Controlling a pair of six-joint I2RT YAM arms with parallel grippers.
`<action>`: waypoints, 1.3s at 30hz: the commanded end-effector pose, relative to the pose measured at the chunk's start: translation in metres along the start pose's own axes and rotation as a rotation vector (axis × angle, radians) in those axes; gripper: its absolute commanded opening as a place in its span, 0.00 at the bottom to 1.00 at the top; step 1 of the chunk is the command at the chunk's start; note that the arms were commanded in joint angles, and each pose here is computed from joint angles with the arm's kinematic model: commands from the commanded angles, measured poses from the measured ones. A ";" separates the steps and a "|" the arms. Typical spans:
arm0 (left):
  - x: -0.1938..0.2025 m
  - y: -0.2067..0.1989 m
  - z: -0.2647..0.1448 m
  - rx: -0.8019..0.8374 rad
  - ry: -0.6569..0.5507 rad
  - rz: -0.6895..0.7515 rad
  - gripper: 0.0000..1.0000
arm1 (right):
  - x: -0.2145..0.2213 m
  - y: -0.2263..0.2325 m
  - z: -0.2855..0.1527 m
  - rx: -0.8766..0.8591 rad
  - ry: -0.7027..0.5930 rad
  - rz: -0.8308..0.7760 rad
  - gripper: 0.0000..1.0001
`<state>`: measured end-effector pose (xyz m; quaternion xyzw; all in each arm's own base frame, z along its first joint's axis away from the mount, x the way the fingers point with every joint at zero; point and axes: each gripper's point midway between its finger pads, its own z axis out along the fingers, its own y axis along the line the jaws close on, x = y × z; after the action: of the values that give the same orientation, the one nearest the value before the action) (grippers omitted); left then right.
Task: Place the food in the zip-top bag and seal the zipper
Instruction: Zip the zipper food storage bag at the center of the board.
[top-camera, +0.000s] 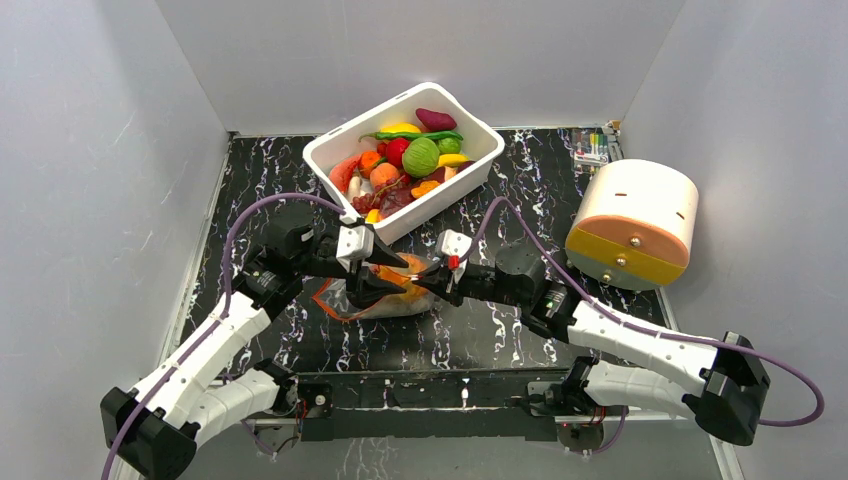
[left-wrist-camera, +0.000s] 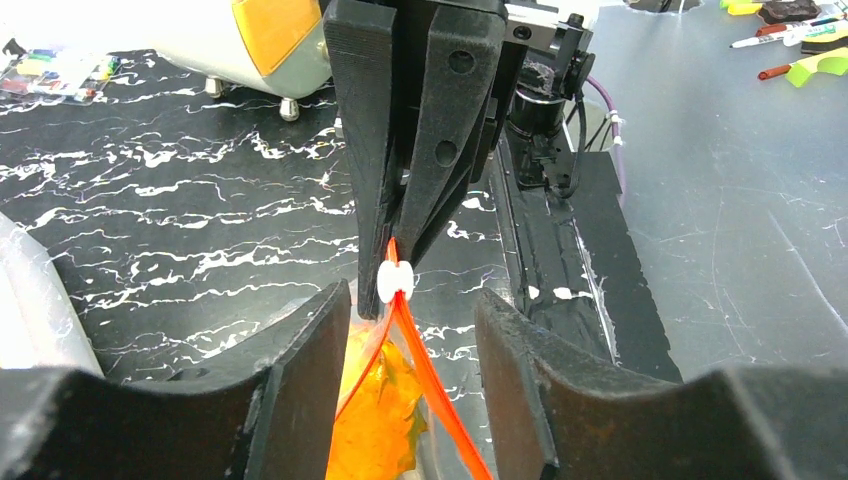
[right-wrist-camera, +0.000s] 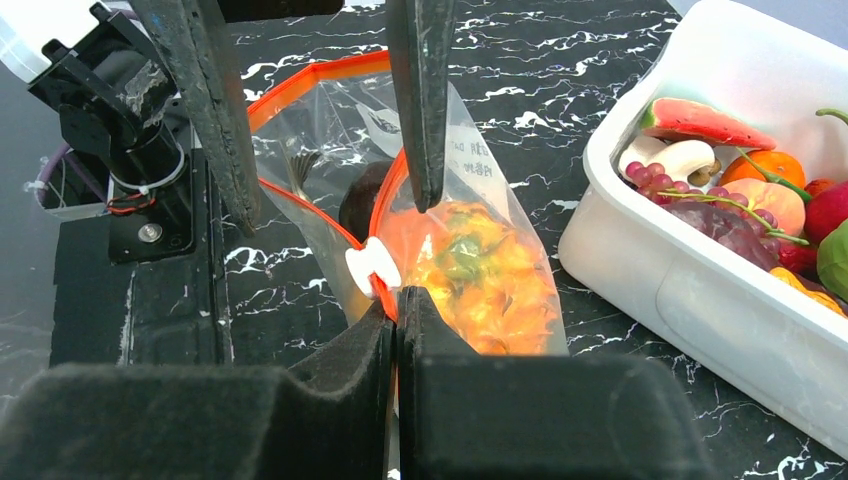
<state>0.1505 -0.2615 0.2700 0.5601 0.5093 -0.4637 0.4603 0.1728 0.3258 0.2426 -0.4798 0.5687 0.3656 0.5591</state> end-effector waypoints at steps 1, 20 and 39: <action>-0.008 -0.005 0.004 0.043 -0.041 0.041 0.46 | -0.055 -0.011 0.002 0.047 -0.157 -0.013 0.00; 0.007 0.011 0.010 -0.041 -0.026 0.097 0.33 | -0.054 -0.012 0.011 0.047 -0.155 0.060 0.00; 0.008 0.011 0.007 -0.075 0.003 0.129 0.00 | -0.050 -0.015 0.012 0.067 -0.150 0.093 0.00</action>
<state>0.1667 -0.2695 0.2530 0.5599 0.5129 -0.4235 0.4940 0.1807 0.3344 0.2372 -0.4336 0.6085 0.3879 0.5397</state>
